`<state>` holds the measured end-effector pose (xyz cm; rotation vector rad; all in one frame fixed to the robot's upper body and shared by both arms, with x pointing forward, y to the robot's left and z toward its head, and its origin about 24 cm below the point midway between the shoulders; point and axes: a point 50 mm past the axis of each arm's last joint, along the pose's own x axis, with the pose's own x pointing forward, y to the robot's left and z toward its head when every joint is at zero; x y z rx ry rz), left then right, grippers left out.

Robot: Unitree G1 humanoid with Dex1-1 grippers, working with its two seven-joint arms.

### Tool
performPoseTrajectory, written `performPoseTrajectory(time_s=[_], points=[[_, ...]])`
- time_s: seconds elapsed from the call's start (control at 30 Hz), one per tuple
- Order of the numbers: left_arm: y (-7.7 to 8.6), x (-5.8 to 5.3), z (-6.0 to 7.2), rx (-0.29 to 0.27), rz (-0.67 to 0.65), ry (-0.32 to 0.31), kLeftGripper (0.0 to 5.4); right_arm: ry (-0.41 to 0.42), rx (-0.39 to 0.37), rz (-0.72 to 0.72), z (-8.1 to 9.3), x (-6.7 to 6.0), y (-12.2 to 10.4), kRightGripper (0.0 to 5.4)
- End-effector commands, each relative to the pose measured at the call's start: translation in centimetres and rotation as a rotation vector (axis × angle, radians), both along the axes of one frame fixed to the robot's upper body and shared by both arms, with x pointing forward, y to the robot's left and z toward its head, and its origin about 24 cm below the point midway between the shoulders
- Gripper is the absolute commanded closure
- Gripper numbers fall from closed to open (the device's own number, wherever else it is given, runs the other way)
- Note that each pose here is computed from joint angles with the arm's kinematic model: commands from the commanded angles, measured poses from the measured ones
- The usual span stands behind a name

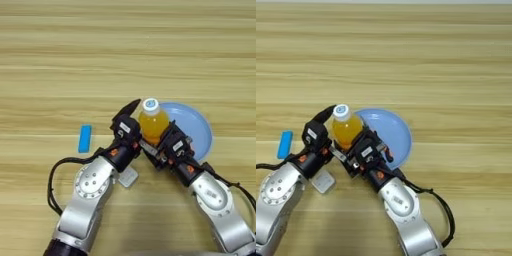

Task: Move the objects on the table

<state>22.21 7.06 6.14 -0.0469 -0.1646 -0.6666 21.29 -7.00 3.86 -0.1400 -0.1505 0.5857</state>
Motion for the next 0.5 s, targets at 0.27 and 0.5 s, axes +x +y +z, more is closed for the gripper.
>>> performPoseTrajectory(time_s=[0.27, 0.5], points=[[0.6, 0.1, 0.9, -0.079, -0.046, 0.001, 0.00, -0.027, 0.023, -0.089, 0.7, 1.4, -0.8, 1.94], [1.3, -0.1, 1.7, -0.183, -0.106, 0.004, 0.00, -0.027, 0.018, -0.161, 0.7, 2.1, -1.7, 1.94]])
